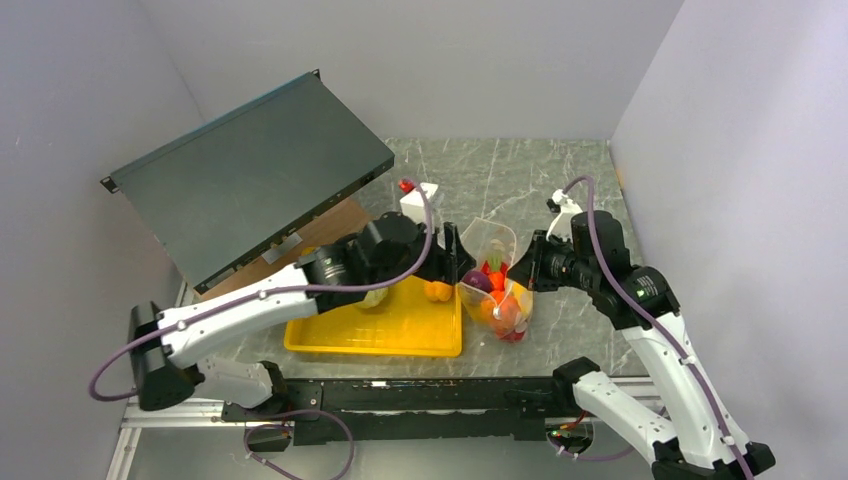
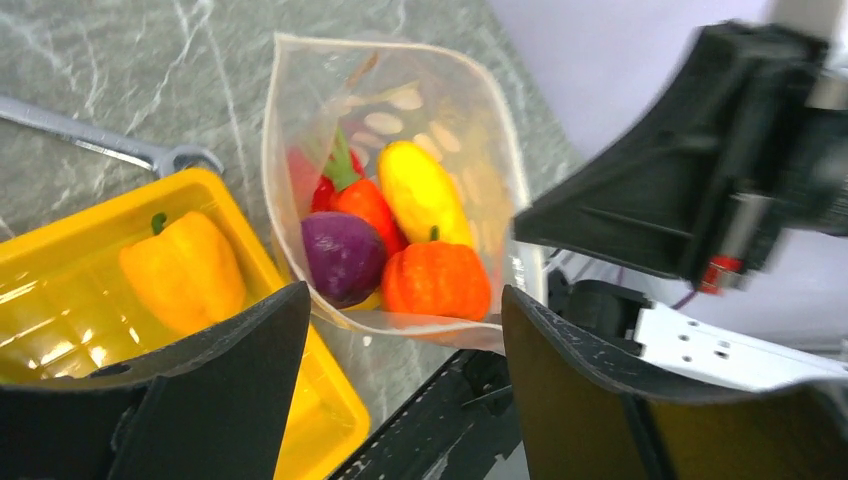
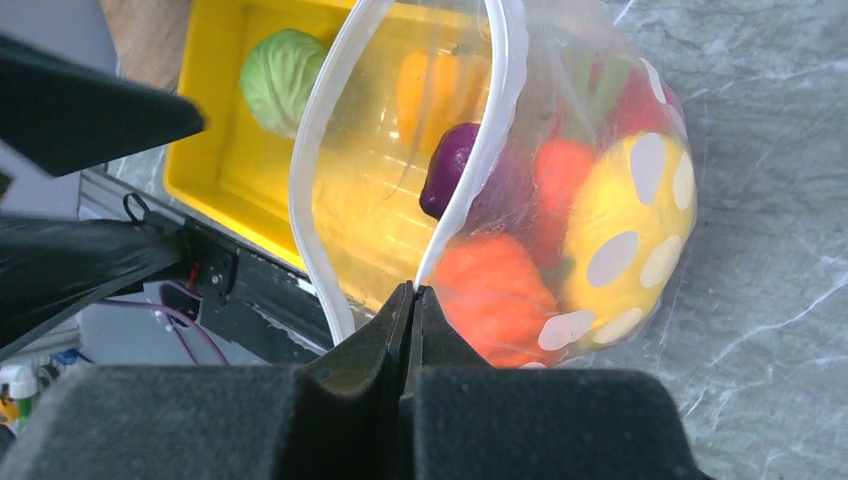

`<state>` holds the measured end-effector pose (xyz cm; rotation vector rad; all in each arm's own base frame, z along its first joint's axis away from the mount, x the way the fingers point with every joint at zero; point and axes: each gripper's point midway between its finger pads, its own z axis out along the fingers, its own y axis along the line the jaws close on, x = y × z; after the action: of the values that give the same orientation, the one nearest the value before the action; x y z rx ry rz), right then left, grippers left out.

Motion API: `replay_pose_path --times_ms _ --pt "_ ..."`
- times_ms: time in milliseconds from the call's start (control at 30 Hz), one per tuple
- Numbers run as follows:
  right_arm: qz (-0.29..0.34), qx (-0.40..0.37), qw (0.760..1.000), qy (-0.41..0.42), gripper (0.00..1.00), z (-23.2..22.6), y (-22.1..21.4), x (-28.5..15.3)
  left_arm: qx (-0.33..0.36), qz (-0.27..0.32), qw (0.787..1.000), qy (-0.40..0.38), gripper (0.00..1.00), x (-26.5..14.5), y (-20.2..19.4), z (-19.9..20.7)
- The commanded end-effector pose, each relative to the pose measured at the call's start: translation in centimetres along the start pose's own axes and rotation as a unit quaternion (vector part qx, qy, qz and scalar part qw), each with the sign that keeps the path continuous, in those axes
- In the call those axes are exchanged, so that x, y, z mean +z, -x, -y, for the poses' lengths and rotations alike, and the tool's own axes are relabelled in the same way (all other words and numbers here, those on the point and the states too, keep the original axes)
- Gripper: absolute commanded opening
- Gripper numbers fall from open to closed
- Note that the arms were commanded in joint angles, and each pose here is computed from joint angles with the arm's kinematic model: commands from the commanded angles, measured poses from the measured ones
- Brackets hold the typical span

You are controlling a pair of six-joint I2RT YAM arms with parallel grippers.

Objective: Place the food in the zip-top bag and seal the zipper
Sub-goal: Adjust the zipper food storage bag at the center of the board.

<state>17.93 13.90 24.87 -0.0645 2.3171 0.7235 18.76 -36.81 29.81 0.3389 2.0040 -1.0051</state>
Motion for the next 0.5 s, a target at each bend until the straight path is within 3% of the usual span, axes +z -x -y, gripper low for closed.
replay_pose_path --times_ms 0,200,300,367,467 --pt "0.017 -0.051 0.998 0.026 0.00 -0.8 1.4 0.3 -0.012 -0.072 0.996 0.050 0.75 2.2 -2.4 -2.7" --pt "0.022 -0.071 0.997 0.010 0.00 -0.5 2.3 0.3 -0.005 -0.070 0.994 0.088 0.76 5.2 -1.5 -5.6" --pt "0.022 -0.081 0.996 -0.002 0.00 -0.1 2.7 0.5 -0.018 -0.061 0.997 0.047 0.71 7.4 -0.1 -5.2" --pt "0.028 -0.087 0.996 -0.014 0.00 0.1 3.4 0.4 -0.029 -0.069 0.997 0.024 0.60 9.1 0.4 -5.3" --pt "0.052 -0.099 0.993 -0.039 0.00 0.7 4.9 0.5 -0.037 -0.060 0.997 -0.019 0.30 10.9 2.3 -4.6"
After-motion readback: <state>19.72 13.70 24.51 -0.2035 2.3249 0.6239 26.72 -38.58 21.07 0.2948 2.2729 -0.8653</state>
